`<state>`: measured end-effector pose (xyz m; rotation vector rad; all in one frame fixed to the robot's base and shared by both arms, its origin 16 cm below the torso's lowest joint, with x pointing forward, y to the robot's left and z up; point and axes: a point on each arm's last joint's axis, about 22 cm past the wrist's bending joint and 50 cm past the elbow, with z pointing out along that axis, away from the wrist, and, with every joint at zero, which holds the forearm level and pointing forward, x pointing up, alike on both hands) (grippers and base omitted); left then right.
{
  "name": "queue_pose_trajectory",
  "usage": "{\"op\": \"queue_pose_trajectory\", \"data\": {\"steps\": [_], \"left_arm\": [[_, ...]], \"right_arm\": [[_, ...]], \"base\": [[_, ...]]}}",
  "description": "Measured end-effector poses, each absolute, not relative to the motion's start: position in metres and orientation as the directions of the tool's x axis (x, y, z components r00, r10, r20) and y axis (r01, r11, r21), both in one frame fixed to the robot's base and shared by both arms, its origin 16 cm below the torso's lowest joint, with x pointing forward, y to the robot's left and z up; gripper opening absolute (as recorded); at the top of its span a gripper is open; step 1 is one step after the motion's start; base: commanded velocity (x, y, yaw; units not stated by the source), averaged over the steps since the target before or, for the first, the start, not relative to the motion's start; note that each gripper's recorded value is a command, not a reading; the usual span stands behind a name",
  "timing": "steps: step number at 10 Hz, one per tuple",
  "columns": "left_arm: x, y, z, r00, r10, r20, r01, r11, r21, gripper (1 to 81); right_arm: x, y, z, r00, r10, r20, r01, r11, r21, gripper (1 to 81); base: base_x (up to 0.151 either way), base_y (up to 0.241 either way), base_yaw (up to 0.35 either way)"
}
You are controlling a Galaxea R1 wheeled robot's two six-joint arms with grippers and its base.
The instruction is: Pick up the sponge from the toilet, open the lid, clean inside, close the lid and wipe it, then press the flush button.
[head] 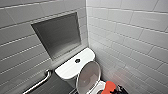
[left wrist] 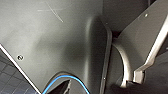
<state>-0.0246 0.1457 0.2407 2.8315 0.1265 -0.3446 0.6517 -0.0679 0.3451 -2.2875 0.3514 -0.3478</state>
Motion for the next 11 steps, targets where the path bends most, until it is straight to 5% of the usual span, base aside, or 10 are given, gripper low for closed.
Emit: {"op": "queue_pose_trajectory", "data": {"steps": [8,11], "left_arm": [[-0.028,0.151,0.241,0.965,0.052,-0.255,0.121,-0.957,0.263,81.1],[-0.038,0.153,0.244,0.959,0.051,-0.279,0.126,-0.958,0.257,81.1]], "right_arm": [[0.69,0.015,0.344,0.933,-0.309,0.184,-0.082,-0.681,-0.728,1.0],[0.702,-0.002,0.324,0.917,-0.336,0.213,-0.108,-0.726,-0.68,1.0]], "base": [[0.0,0.0,0.0],[0.0,0.0,0.0]]}}
